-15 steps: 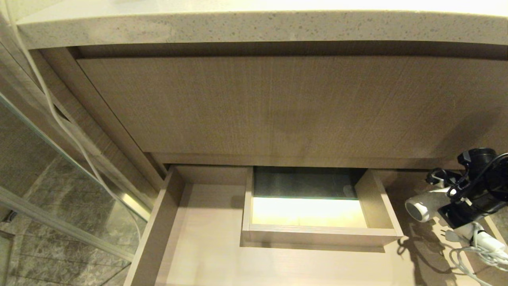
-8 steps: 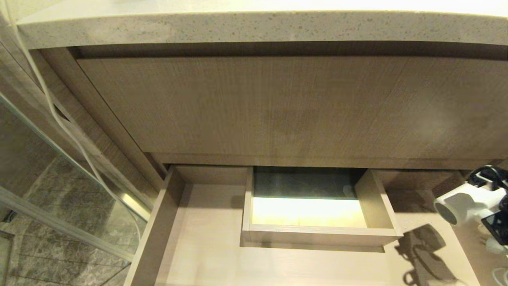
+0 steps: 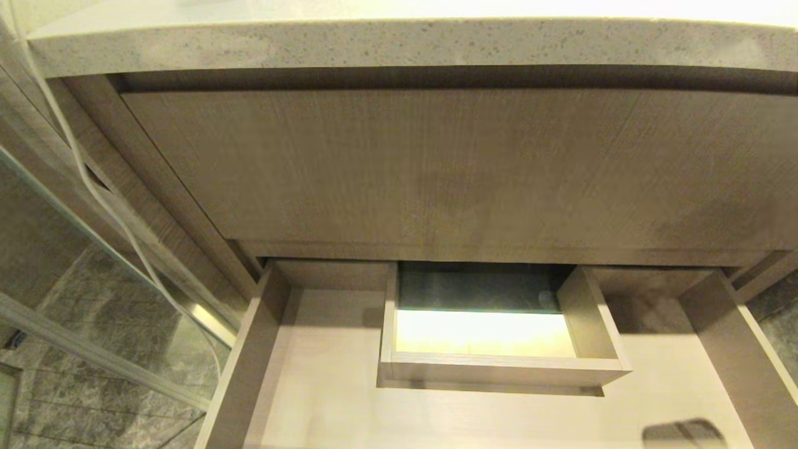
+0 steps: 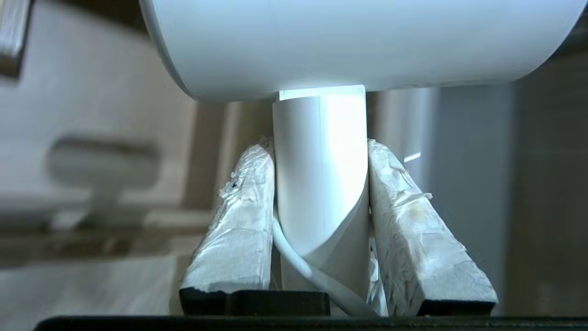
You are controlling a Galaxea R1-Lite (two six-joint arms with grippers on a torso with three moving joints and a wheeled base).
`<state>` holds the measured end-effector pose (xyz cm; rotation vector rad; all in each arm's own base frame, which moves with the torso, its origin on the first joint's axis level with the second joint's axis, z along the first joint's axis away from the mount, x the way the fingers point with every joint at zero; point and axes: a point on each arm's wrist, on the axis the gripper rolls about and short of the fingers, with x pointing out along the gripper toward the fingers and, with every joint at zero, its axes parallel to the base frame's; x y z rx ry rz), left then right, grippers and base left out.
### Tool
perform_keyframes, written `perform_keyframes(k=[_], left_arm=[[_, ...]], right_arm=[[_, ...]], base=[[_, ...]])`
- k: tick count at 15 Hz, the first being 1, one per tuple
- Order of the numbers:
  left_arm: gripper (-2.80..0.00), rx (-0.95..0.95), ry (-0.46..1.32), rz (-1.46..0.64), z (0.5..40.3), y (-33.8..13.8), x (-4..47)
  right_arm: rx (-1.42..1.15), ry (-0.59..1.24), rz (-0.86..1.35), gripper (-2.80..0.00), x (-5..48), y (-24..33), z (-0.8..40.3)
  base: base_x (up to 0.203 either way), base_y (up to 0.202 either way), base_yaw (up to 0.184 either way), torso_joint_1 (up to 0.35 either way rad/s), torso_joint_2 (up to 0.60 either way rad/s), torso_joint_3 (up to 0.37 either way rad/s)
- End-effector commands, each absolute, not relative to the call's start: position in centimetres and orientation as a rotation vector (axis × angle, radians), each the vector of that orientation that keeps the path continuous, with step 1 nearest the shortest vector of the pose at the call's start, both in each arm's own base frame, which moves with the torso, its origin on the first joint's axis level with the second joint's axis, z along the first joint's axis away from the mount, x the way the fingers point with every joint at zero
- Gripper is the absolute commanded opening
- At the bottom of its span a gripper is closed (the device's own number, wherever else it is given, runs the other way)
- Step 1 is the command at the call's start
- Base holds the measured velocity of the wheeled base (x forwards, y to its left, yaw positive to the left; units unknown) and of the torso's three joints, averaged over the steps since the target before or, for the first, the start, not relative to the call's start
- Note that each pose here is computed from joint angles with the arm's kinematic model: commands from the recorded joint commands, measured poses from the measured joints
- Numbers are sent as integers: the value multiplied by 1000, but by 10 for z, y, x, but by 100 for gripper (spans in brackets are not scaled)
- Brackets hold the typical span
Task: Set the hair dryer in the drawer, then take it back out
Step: Place it on the countertop
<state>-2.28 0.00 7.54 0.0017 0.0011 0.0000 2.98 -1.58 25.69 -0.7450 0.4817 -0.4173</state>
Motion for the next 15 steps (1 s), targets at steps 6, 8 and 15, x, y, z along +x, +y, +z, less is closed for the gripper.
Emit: perform_keyframes(k=[6,8,15], left_arm=[[-280,2,2,0,75,0,-23],[-280,2,0,0,75,0,-23],[-280,2,2,0,75,0,-23]], right_arm=[[-860,-57,-584,-280,-26,6,372],[-878,-114,-602,-280,2,-4,406],[-917,-381,-655,-280,113,-37,507]], base=[[0,0,0,0,0,0],[0,0,0,0,0,0],[0,0,0,0,0,0]])
